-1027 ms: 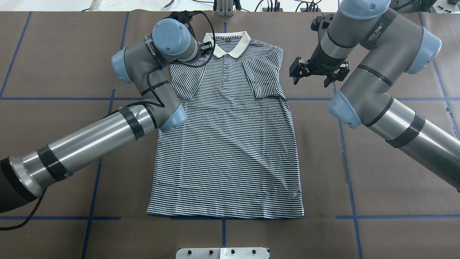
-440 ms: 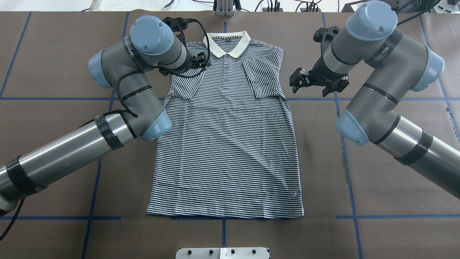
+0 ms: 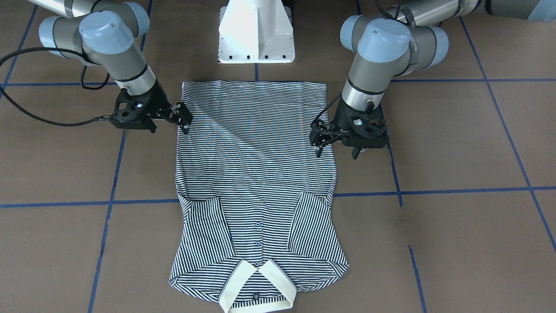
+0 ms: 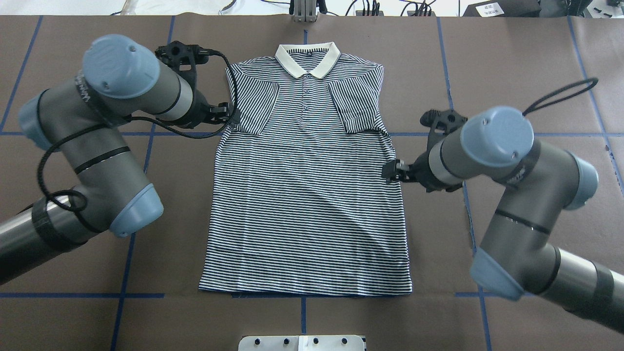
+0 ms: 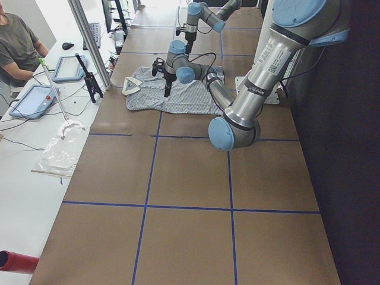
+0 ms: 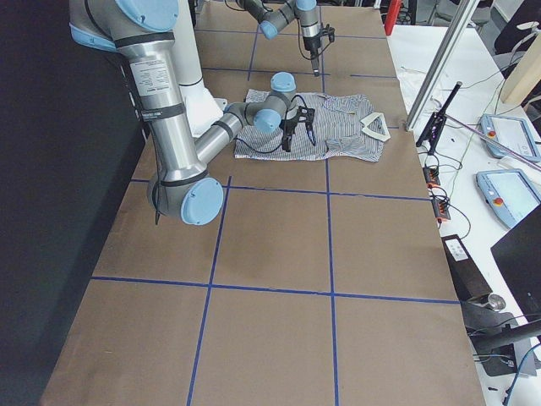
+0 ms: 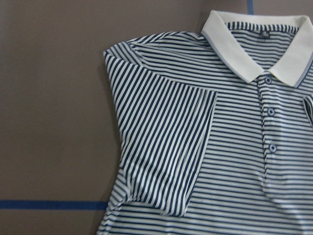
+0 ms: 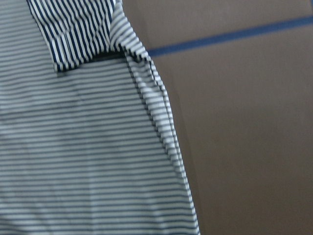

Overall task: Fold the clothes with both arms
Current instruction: 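Move both grippers to the hem corners nearest the robot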

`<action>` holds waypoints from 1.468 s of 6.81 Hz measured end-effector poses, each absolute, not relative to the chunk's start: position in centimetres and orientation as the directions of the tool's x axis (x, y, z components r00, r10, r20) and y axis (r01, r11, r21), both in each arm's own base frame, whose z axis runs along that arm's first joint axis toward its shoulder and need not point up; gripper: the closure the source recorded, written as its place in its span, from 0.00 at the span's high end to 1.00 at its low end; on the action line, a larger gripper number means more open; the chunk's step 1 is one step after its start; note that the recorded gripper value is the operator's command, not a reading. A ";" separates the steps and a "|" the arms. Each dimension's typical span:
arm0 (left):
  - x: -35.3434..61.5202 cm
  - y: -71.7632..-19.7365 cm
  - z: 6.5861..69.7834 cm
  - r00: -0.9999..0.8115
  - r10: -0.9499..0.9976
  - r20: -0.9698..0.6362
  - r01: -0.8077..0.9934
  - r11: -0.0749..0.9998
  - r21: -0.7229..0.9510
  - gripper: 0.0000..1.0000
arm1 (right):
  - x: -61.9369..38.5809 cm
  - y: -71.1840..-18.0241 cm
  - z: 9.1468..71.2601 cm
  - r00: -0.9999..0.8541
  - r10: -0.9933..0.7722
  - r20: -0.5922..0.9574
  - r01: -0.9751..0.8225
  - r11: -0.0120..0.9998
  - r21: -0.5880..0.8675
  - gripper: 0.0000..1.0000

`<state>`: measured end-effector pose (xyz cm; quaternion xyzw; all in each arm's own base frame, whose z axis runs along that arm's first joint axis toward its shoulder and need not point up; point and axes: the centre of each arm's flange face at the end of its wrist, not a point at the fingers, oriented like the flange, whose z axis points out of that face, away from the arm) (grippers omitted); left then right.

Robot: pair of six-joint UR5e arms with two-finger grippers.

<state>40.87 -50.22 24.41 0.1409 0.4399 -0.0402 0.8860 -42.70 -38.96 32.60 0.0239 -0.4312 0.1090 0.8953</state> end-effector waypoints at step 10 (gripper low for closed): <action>38.8 -48.0 23.0 0.581 0.082 -0.810 0.197 0.951 0.238 1.00 | -49.3 -23.7 35.8 0.704 0.172 0.690 -0.161 0.984 -0.080 0.16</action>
